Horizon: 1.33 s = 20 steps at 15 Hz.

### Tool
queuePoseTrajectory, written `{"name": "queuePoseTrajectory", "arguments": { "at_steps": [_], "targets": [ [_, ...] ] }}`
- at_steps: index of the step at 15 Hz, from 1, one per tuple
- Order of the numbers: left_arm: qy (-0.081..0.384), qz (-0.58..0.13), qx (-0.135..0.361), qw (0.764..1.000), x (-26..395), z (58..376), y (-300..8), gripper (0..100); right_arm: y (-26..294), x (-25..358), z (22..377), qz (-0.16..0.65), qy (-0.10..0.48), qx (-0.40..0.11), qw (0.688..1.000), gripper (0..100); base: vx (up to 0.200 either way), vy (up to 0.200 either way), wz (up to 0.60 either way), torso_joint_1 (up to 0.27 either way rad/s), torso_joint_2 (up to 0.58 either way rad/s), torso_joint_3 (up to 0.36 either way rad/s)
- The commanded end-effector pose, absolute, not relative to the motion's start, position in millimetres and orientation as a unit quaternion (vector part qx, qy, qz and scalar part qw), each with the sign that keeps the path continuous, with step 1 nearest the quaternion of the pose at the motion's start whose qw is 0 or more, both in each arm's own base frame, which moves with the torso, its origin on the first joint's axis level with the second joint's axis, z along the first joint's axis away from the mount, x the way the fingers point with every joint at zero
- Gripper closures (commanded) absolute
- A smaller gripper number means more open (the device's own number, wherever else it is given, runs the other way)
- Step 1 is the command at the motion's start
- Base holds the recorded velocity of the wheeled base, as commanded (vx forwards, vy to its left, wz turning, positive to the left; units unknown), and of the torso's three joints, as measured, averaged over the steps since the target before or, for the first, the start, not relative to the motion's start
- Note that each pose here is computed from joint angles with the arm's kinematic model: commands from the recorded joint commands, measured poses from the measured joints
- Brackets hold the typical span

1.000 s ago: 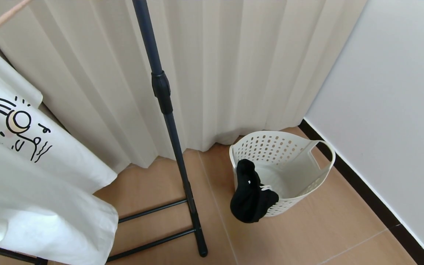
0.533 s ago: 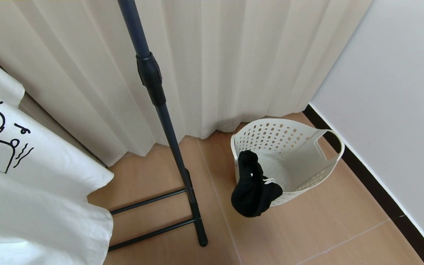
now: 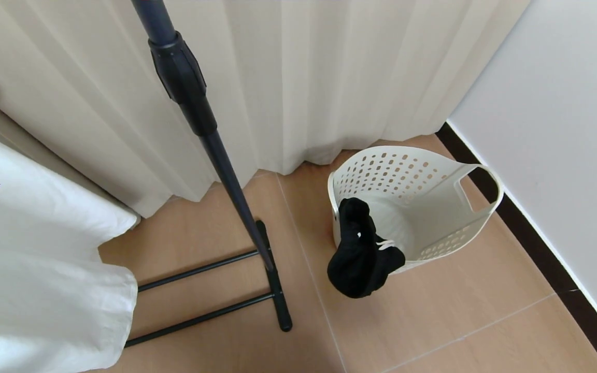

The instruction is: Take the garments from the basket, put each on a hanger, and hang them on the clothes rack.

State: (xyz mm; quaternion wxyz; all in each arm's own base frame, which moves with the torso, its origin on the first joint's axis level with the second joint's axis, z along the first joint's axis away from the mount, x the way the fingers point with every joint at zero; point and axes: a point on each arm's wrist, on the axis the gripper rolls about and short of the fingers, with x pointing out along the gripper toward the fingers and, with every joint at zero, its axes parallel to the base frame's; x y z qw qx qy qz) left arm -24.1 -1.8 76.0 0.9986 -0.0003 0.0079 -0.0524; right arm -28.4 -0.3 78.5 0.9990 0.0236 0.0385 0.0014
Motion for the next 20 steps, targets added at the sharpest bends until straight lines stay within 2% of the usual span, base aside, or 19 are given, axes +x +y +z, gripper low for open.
{"name": "queuePoseTrajectory", "arguments": {
  "at_steps": [1, 8, 11, 13, 16, 17, 20],
  "targets": [
    [0.008, -0.052, -0.001, 0.999, -24, 76, -2, 0, 0, -28, 79, 0.001, 0.039, 0.023, 0.999, 0, 0.000, 0.000, 0.00, -0.002, 0.00, -0.183],
    [0.008, -0.051, 0.000, 0.999, -24, 76, -2, 0, 0, -28, 79, 0.005, 0.043, 0.017, 0.999, 0, 0.000, 0.000, 0.00, 0.002, 0.00, -0.061],
    [0.009, -0.052, 0.001, 0.999, -24, 76, -2, 0, -1, -17, 83, 0.029, 0.112, -0.002, 0.993, 0, 0.000, 0.000, 0.00, 0.000, 0.00, 0.000],
    [0.008, -0.052, 0.001, 0.999, -24, 76, -2, 0, 0, -7, 90, 0.079, 0.160, -0.023, 0.984, 0, 0.000, 0.000, 0.00, 0.000, 0.00, 0.000],
    [0.008, -0.052, 0.001, 0.999, -24, 76, -2, 0, 4, 13, 113, 0.137, 0.192, -0.038, 0.971, 0, 0.000, 0.000, 0.00, 0.000, 0.00, 0.000],
    [0.008, -0.051, 0.001, 0.999, -24, 76, -2, 0, 7, 21, 123, 0.154, 0.202, -0.061, 0.965, 0, 0.000, 0.000, 0.00, 0.000, 0.00, 0.000],
    [0.008, -0.052, 0.001, 0.999, -24, 76, -2, 0, 15, 50, 148, 0.187, 0.212, -0.179, 0.942, 0, 0.000, 0.000, 0.00, 0.000, 0.00, 0.000]
  ]
}}
